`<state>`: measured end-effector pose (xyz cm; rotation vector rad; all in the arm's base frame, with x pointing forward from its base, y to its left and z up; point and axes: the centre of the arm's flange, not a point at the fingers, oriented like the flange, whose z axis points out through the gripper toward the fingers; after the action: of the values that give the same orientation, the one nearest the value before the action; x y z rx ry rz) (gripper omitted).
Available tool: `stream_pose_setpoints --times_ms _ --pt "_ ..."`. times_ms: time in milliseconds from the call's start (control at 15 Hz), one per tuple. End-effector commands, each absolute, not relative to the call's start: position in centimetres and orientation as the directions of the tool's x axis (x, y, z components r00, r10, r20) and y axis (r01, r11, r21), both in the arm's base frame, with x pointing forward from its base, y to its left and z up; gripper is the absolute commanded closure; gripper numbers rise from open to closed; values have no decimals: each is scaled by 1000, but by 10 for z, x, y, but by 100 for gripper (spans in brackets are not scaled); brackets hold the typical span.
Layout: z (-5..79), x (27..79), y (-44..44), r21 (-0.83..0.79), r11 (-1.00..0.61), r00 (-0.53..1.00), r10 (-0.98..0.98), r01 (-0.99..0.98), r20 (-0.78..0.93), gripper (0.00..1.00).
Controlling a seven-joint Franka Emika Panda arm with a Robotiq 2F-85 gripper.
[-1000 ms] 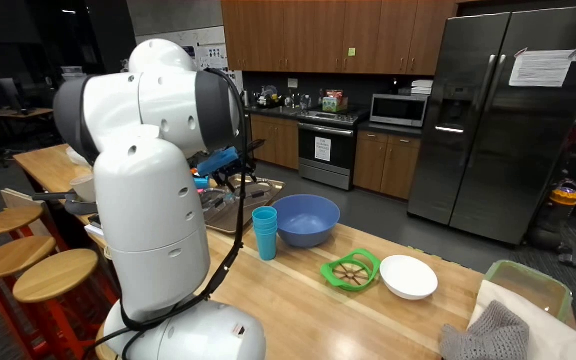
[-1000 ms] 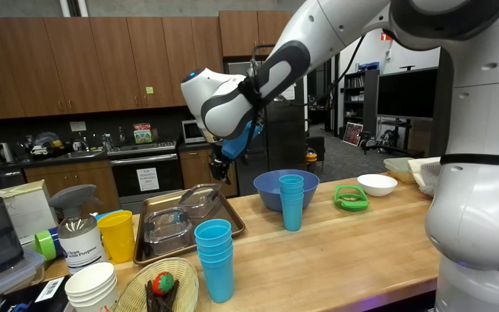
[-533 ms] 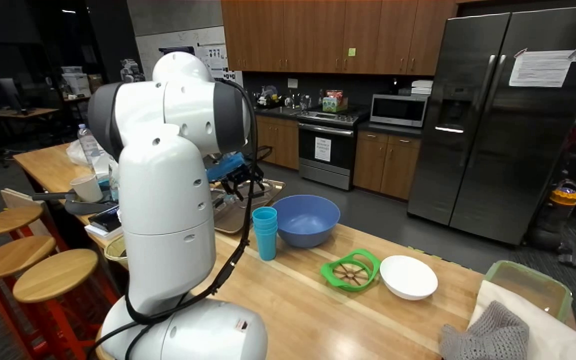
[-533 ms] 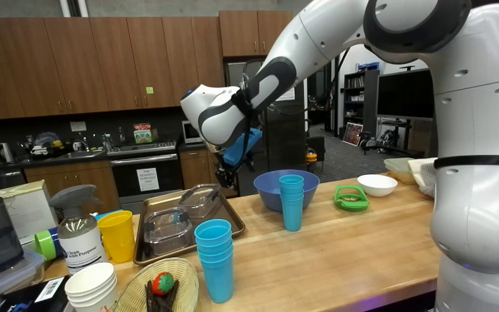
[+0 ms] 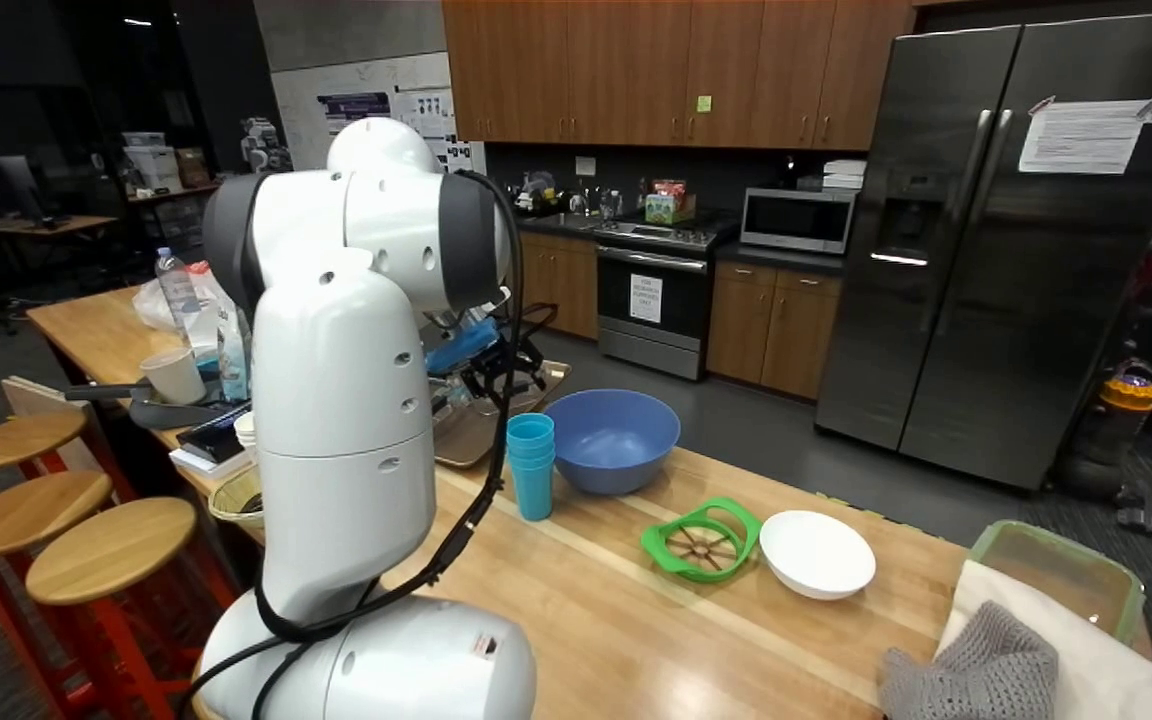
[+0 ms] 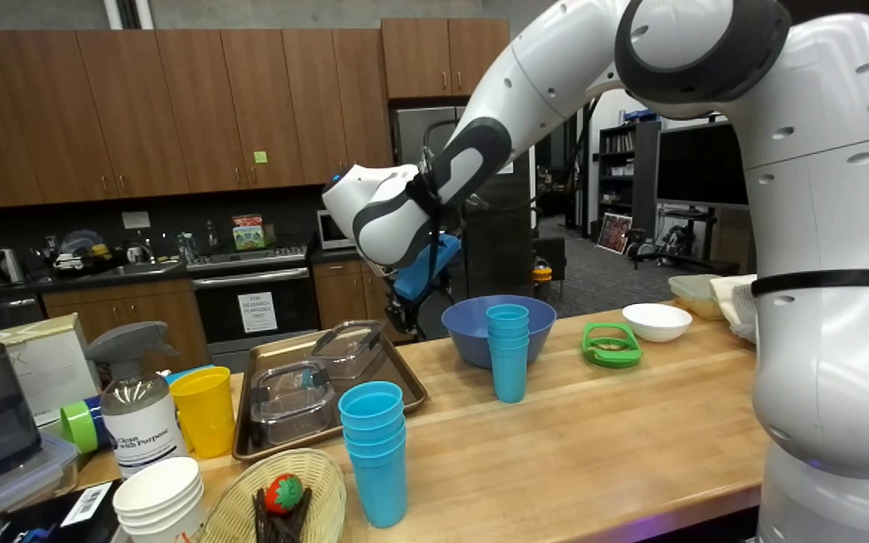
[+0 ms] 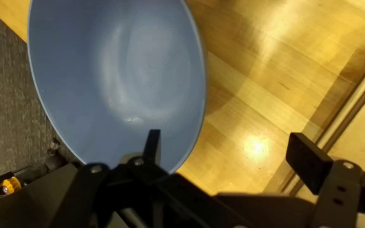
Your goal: Move the bowl forward
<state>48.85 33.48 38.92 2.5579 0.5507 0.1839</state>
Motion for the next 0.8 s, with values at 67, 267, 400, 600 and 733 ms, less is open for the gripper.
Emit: stream_pose_setpoints --times_ms 67,267,400,600,733 --pt "375 504 341 575 -770 922 382 277 67 0" --pt "360 509 342 582 -765 926 374 275 55 0" --pt "351 512 341 578 -766 928 371 282 38 0" --pt "342 513 331 572 -771 934 356 280 23 0" --pt "337 513 324 574 -772 939 344 274 14 0"
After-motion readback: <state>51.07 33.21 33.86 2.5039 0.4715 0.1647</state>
